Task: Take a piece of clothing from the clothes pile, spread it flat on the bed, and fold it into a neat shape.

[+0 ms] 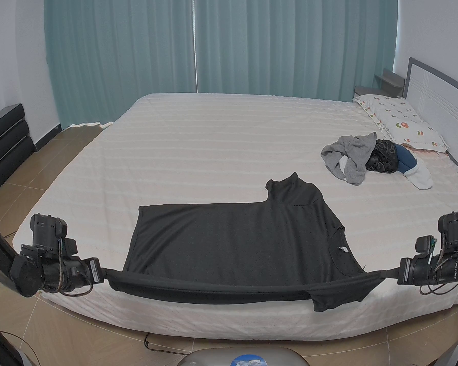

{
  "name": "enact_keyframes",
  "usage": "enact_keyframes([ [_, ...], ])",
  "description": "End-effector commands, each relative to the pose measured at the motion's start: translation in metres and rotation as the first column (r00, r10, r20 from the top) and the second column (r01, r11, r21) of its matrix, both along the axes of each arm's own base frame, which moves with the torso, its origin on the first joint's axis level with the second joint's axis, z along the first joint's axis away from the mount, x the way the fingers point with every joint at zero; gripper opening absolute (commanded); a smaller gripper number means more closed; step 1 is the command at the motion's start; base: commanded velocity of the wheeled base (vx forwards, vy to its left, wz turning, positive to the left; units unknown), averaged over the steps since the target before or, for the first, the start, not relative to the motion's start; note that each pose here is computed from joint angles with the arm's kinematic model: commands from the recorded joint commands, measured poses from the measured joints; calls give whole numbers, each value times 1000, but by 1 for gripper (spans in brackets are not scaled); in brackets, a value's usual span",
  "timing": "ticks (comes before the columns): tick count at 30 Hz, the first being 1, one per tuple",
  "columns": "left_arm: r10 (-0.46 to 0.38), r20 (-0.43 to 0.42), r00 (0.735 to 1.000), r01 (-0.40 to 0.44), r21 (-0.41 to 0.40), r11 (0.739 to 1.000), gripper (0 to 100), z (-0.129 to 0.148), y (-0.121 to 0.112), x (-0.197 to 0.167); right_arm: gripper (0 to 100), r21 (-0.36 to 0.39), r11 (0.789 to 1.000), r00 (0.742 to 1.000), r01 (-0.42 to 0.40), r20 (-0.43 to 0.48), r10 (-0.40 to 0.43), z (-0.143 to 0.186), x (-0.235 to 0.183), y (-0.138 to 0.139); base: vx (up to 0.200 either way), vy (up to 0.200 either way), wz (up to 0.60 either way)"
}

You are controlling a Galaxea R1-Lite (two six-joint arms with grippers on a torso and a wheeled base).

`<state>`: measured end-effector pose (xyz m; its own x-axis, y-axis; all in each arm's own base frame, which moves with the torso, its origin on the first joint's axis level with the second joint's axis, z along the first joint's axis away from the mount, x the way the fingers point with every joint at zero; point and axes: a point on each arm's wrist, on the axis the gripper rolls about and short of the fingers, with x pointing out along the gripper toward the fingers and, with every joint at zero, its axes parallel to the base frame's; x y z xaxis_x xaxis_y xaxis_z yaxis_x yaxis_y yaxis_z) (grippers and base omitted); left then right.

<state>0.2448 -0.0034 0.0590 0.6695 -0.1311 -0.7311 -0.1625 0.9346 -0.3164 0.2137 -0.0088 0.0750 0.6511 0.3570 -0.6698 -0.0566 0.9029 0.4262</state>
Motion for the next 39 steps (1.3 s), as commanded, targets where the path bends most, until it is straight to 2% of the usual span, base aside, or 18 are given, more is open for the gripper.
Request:
enact_keyframes([
  [1, 26, 11, 1000, -25, -32, 999, 0, -2, -3, 22, 0, 6, 1000, 1000, -2, -15, 3, -1, 25, 0, 0, 0, 0],
  [19, 46, -2, 999, -46, -46, 998, 0, -17, -6, 57, 0, -3, 1000, 999, -9, -52, 9, -12, 81, 7, 0, 0, 0],
  [30, 77, -24, 997, -79, -78, 994, 0, -38, -9, 90, 0, -30, 999, 998, 14, -65, -16, -26, 111, 16, 0, 0, 0],
  [39, 97, -47, 994, -99, -57, 993, 0, -56, -9, 104, 0, -28, 1000, 997, 13, -80, -15, -36, 125, 16, 0, 0, 0],
])
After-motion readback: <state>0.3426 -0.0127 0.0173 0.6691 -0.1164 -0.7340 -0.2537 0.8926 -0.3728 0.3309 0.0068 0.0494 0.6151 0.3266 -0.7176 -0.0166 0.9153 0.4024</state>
